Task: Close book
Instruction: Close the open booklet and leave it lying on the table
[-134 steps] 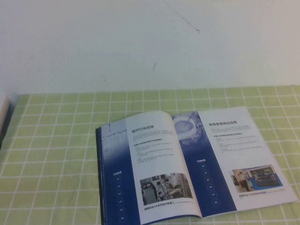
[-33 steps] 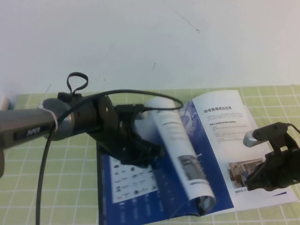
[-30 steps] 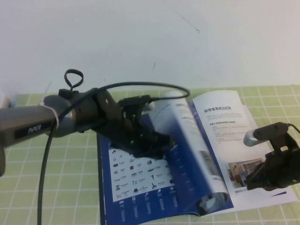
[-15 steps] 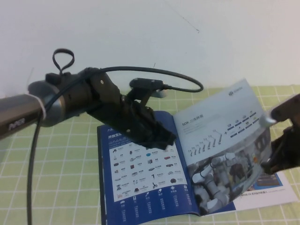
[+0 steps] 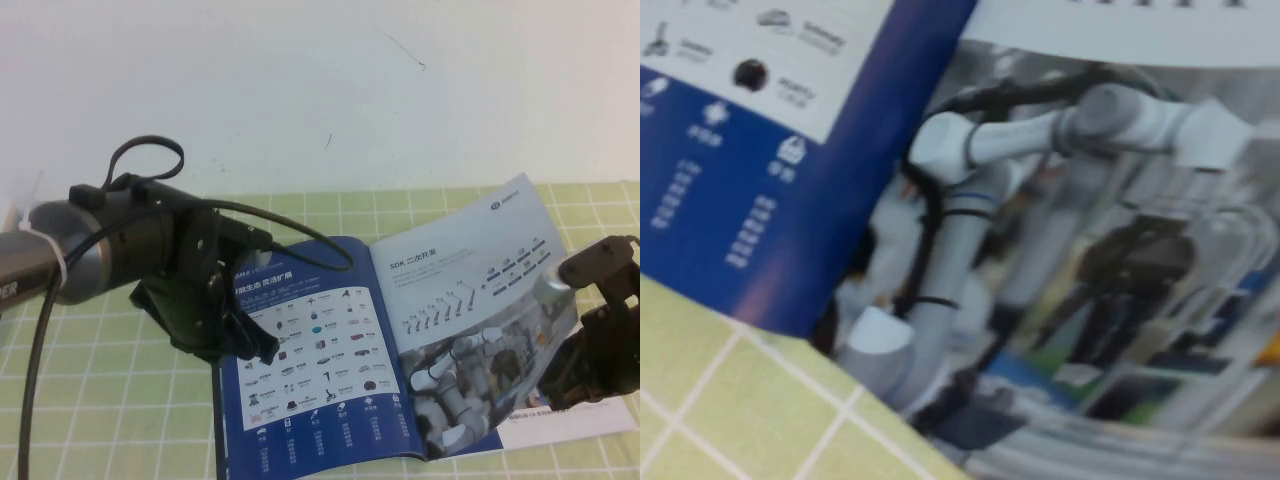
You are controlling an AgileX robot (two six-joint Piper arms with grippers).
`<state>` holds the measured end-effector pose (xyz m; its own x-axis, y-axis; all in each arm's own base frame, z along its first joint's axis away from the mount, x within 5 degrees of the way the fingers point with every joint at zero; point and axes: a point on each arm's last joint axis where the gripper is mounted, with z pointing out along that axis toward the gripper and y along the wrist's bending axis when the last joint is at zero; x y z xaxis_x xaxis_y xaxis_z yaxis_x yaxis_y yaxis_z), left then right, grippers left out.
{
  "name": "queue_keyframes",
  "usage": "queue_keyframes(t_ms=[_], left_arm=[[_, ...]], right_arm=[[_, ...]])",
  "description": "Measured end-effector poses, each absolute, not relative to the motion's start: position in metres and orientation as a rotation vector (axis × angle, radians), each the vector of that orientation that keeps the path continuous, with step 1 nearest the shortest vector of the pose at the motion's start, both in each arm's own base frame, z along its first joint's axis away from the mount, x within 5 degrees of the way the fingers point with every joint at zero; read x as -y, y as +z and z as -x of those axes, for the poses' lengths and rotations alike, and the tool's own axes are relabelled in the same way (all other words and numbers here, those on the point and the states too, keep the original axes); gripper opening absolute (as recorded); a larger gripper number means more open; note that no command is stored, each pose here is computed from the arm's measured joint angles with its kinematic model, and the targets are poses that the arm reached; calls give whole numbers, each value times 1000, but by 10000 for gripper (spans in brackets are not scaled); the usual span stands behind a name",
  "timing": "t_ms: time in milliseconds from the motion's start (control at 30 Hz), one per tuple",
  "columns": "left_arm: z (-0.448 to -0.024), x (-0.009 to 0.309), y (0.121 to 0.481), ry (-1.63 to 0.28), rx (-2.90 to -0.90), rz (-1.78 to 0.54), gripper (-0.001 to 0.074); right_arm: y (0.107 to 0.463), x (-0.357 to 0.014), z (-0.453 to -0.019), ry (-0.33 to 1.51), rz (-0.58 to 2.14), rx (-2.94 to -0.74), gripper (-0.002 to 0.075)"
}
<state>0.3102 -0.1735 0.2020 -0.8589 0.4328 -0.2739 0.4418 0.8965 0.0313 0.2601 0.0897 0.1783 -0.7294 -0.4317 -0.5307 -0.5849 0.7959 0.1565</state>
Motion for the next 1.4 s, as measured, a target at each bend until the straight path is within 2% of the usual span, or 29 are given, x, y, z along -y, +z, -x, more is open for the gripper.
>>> queue_keyframes(t_ms=[133, 333, 400, 467, 567, 700, 933, 1033, 1400], left_arm=[[-309, 169, 196, -23, -2802, -617, -2], [-310, 167, 195, 6, -2788, -614, -2], [-309, 165, 194, 28, -2790, -599, -2], [-310, 164, 190, 46, -2800, -561, -2], [-311, 163, 181, 66, -2815, -510, -2], [-313, 164, 170, 70, -2829, -496, -2], [-315, 170, 164, -20, -2830, -432, -2], [-315, 171, 160, -25, -2847, -420, -2], [-310, 166, 158, 32, -2926, -346, -2]], right_arm=[[192, -91, -256, 444, 740, -2458, -3], [276, -80, -241, 299, 629, -2104, -3], [294, -79, -239, 287, 609, -2034, -3], [297, -80, -240, 296, 604, -2026, -3], [271, -86, -254, 360, 628, -2142, -3], [207, -98, -278, 447, 695, -2341, -3], [129, -105, -294, 499, 724, -2528, -3], [116, -105, -295, 501, 713, -2568, -3], [110, -107, -301, 516, 682, -2583, -3]])
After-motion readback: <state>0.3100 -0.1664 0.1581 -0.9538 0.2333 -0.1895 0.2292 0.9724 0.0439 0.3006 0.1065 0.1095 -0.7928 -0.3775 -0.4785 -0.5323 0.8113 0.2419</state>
